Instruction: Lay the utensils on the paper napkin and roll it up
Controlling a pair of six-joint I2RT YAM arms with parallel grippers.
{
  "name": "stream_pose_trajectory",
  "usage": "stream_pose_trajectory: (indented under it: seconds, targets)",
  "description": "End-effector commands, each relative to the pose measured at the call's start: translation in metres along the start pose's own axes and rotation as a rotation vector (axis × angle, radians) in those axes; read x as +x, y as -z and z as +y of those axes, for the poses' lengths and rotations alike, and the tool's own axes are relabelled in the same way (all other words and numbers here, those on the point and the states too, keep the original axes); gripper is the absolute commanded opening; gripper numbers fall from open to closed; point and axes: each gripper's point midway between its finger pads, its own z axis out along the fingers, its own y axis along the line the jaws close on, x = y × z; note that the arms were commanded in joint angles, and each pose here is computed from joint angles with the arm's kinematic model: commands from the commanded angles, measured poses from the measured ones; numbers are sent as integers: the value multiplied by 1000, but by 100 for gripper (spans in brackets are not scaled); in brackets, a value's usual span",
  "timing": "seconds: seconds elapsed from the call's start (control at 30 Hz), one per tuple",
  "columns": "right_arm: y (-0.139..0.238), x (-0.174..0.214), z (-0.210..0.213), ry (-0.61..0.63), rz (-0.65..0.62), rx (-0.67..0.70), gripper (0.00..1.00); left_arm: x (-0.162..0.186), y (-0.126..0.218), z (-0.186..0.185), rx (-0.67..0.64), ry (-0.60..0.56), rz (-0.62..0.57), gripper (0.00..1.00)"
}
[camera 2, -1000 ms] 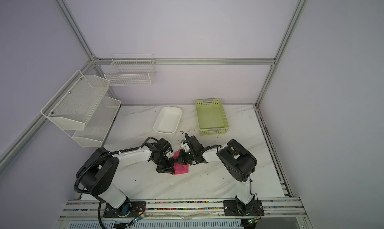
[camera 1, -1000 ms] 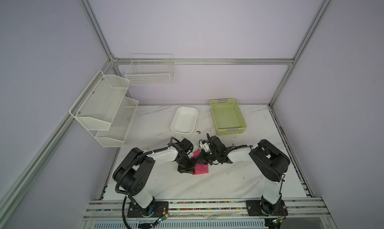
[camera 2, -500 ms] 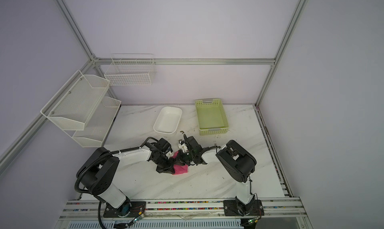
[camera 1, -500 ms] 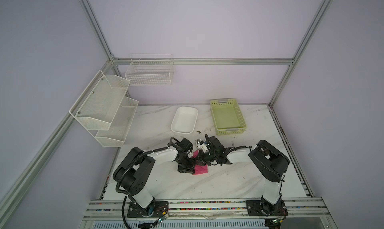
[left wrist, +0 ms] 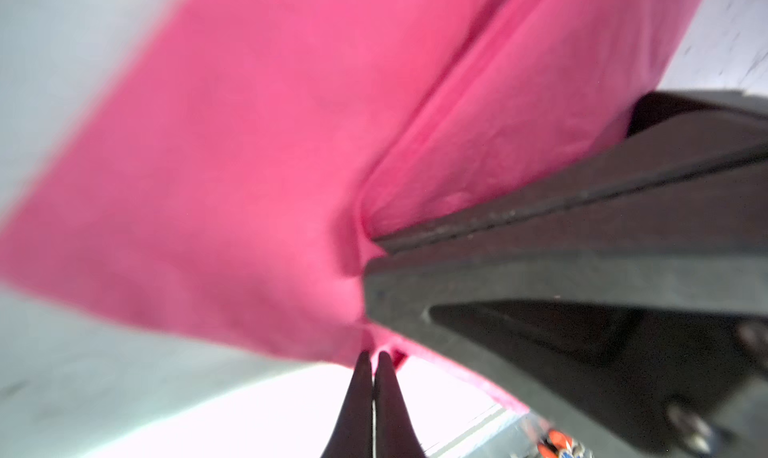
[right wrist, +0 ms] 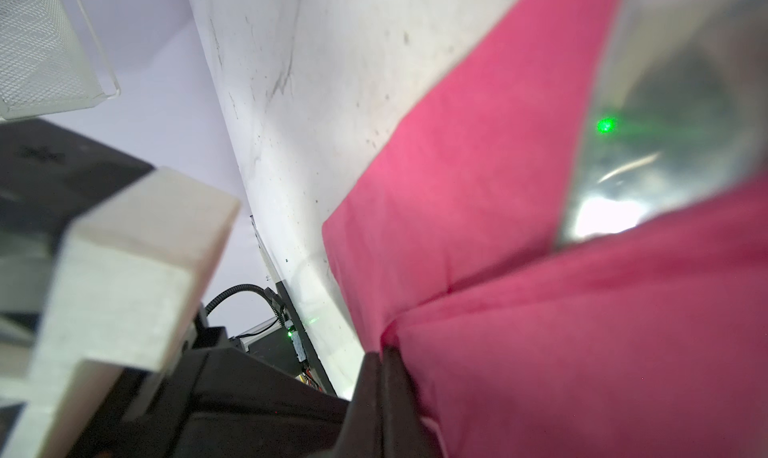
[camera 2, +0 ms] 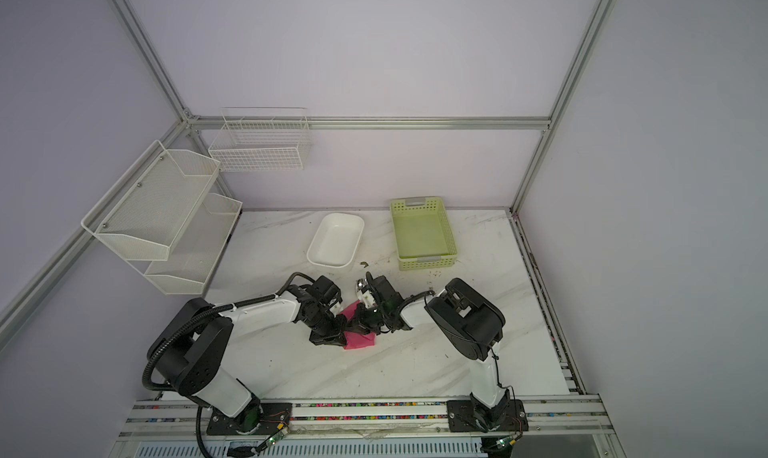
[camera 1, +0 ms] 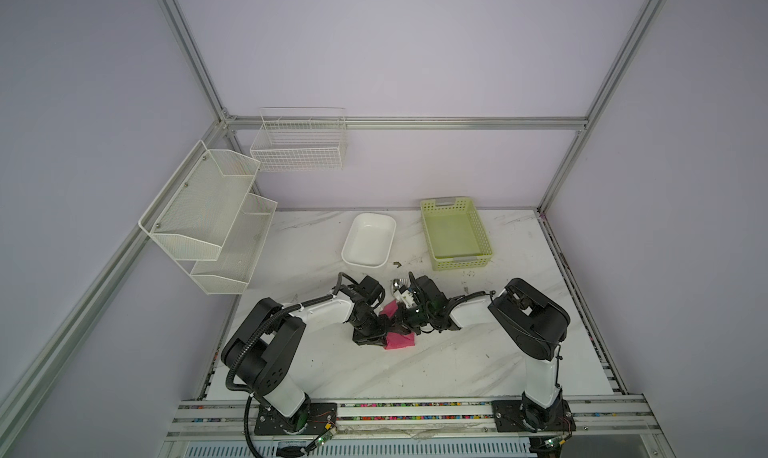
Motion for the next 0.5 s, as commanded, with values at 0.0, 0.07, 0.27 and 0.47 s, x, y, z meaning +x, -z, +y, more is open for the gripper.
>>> stream_pose_trajectory:
  seconds: [0.0, 0.07, 0.27, 0.47]
  targets:
    - [-4, -4, -2, 3, -19, 16, 0, -12, 23, 4, -17, 6, -81, 7]
    - [-4, -5, -2, 3, -22, 19, 8, -16, 29, 5, -11, 16, -98, 8]
    - [-4, -4, -2, 4, -21, 19, 35, -23, 32, 3, 10, 28, -102, 10]
    - [-3, -4, -2, 8, -20, 21, 42, -30, 34, -2, 26, 36, -118, 13]
